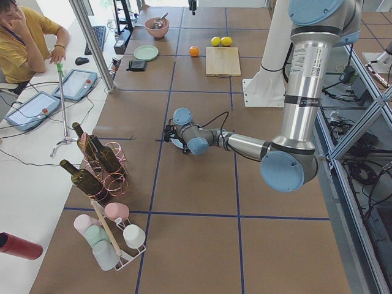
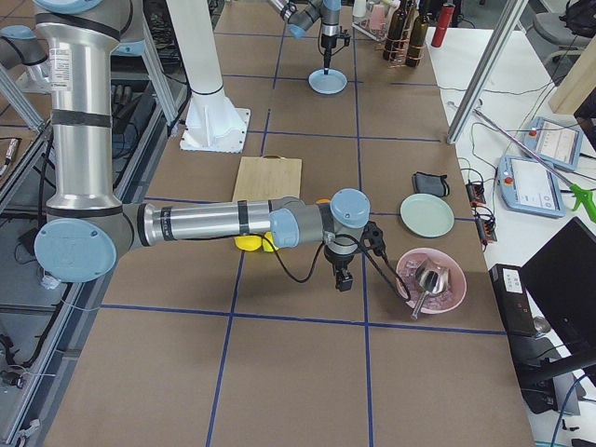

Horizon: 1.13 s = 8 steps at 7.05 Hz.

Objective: Pick orange to plate
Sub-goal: 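Push the white plate with the left gripper toward the table center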

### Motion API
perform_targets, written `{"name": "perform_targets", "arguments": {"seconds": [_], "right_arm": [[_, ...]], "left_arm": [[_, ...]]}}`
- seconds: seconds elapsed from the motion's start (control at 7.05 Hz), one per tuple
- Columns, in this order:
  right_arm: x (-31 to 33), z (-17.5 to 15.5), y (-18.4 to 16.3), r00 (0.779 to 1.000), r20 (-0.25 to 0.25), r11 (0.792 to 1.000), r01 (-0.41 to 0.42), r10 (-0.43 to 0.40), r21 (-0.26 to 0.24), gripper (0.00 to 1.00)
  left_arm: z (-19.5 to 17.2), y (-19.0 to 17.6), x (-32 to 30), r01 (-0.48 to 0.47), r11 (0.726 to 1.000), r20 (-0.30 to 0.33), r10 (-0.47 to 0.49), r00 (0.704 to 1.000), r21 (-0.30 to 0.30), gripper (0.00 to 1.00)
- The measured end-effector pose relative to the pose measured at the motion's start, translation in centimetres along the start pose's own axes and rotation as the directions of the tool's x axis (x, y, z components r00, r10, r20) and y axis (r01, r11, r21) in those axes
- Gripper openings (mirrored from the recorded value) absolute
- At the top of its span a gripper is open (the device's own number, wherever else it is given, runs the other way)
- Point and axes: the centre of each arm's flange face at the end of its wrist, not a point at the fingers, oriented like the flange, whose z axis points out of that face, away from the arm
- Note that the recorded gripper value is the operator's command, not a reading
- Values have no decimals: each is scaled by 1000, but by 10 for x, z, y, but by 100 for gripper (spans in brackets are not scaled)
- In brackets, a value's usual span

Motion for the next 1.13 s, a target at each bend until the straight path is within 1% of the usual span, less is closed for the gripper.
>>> {"name": "perform_targets", "arguments": {"seconds": [0.28,0.43,0.57,0.71,0.85,0.99,1.13], "right_arm": [[-1,0,0,1000,1,1000,2,-2,1,100],[-2,-2,-1,1000,1,1000,5,-5,4,100],[-3,-2,-1,1000,1,1000,6,-6,6,100],[-3,-3,-1,1000,1,1000,7,-7,6,100],[-3,-3,-1,1000,1,1000,9,-9,7,100],[-4,-3,-2,1000,1,1000,13,-13,8,100],[-4,-4,-3,1000,0,1000,15,-15,10,100]], "left_arm": [[-3,-1,9,14,1000,-13,-14,1000,3,0],[-12,-4,27,31,999,-41,-31,999,15,0],[-27,-13,63,63,997,-92,-59,994,34,0],[-40,-27,111,113,993,-150,-105,983,45,0],[-45,-37,164,157,987,-203,-147,968,36,0],[-34,-37,216,181,983,-233,-172,957,19,0],[-16,-39,258,200,980,-240,-191,952,14,0]]}}
